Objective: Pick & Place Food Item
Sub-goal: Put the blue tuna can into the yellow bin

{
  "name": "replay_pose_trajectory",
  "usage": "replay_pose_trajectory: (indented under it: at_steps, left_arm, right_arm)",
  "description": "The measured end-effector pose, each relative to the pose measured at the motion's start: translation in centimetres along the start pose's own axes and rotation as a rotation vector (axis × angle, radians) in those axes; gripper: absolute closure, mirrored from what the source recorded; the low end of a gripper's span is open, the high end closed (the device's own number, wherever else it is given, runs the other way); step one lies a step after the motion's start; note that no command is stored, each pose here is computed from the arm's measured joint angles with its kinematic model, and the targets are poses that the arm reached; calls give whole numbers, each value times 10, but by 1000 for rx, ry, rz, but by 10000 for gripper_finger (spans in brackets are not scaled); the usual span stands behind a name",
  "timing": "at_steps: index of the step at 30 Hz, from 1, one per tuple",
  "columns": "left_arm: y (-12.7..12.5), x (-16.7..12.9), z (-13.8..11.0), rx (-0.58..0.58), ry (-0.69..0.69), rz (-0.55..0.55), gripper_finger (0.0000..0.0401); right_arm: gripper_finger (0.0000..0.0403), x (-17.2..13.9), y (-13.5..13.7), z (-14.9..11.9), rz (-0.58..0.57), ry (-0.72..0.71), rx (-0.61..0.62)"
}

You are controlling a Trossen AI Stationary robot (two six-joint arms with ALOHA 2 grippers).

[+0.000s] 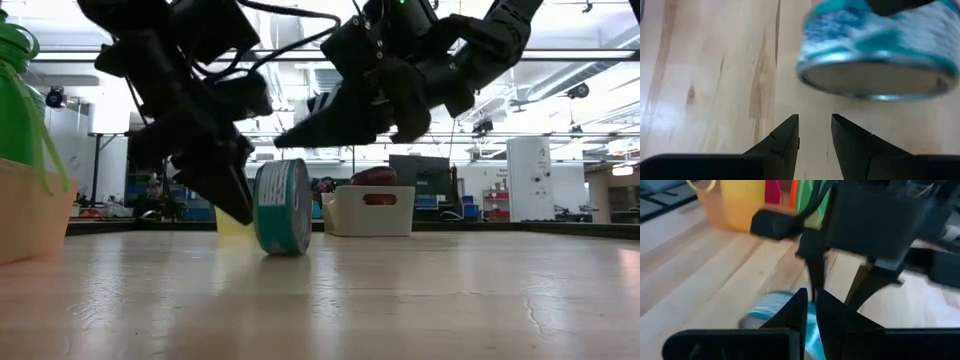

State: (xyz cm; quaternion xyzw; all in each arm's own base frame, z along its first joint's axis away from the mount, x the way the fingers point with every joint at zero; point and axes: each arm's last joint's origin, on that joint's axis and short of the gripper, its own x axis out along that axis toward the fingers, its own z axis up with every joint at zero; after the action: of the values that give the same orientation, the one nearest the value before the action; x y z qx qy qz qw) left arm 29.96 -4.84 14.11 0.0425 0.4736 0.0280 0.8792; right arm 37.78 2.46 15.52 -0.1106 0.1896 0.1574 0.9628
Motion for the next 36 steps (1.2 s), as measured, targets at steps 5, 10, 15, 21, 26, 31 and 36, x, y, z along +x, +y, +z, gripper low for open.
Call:
replay_pose_trajectory:
  at_steps: [5,10,15,21,26,31,36]
  left_arm:
    - [0,0,1,-2,-13,-5,283]
    - [-1,0,1,-1,-9,-8,283]
    - [0,0,-1,1,1,-5,283]
    - [3,-14,-1,0,38,9,283]
    - [8,-40,9,-105,12,28,283]
    - [13,-72,24,-273,-131,16,283]
    - [19,-108,32,-391,-264,-19,283]
  right_arm:
    - [370,0,0,-1,2,16,5]
    - [370,0,0,-2,1,16,7]
    - [370,0,0,-2,-6,18,7]
    - [370,-4,-4,1,-119,48,21]
    - [370,-18,-14,5,-179,98,42]
    - [370,-38,-26,8,-201,118,114]
    - [370,-75,-28,7,-48,-95,92]
